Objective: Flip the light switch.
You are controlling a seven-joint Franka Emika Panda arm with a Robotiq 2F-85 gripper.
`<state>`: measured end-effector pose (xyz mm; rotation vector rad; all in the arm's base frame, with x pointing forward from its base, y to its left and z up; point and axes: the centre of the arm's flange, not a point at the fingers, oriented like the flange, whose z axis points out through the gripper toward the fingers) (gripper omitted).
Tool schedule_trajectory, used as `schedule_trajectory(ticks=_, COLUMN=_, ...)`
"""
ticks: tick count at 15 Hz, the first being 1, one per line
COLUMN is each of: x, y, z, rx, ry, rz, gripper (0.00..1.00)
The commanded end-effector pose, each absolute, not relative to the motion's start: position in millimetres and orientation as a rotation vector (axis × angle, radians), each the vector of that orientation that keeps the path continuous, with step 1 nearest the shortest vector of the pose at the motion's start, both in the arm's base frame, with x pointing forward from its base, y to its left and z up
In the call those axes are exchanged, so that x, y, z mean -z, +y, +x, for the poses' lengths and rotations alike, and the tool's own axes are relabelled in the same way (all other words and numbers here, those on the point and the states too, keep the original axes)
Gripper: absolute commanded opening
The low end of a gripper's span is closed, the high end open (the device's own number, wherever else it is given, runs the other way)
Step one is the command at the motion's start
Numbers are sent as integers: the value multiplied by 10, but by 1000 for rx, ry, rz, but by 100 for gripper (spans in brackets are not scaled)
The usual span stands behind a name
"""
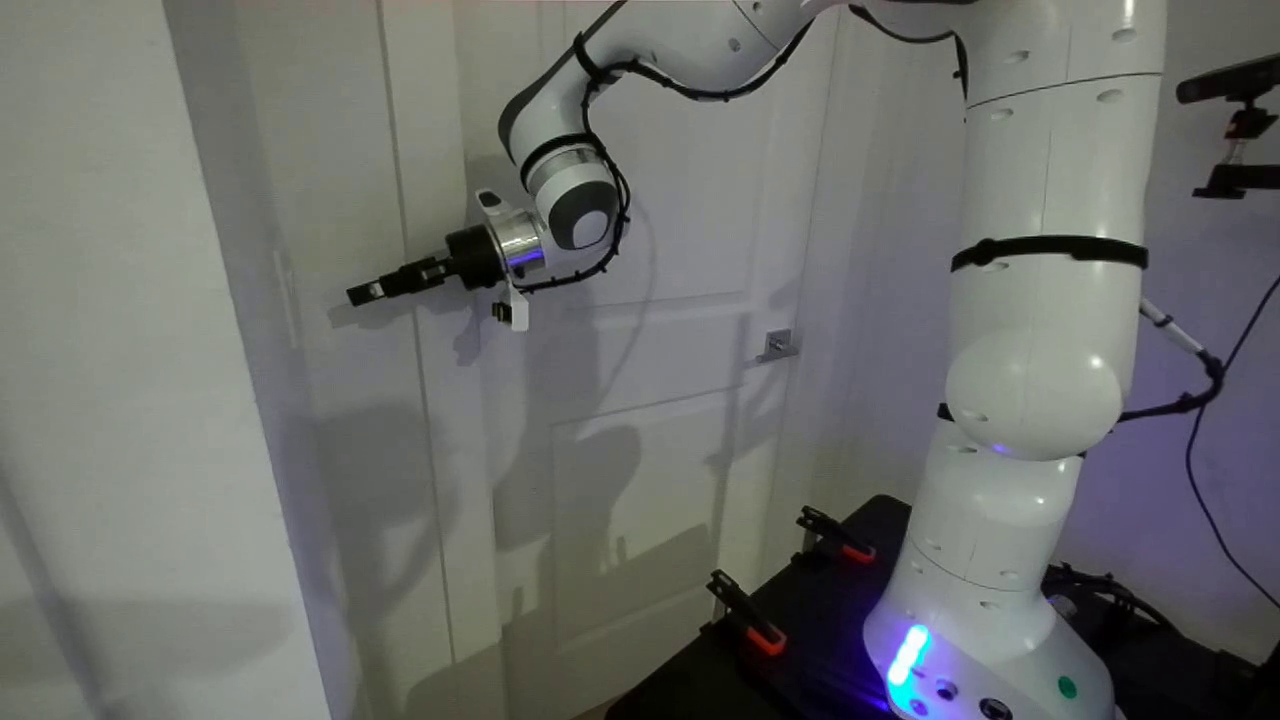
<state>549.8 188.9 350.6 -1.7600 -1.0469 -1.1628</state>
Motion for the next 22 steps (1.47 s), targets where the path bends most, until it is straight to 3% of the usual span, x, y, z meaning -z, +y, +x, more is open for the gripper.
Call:
schedule_trajectory(ticks=1, x=-3622, y=2058, z=5614, rx=1174, ry=-1016, rz=-1782, gripper=0)
schedule_trajectory(ticks=22, x=-3754, y=2400, z=5671, rx=1005, ry=-809, rz=-2026, gripper=0)
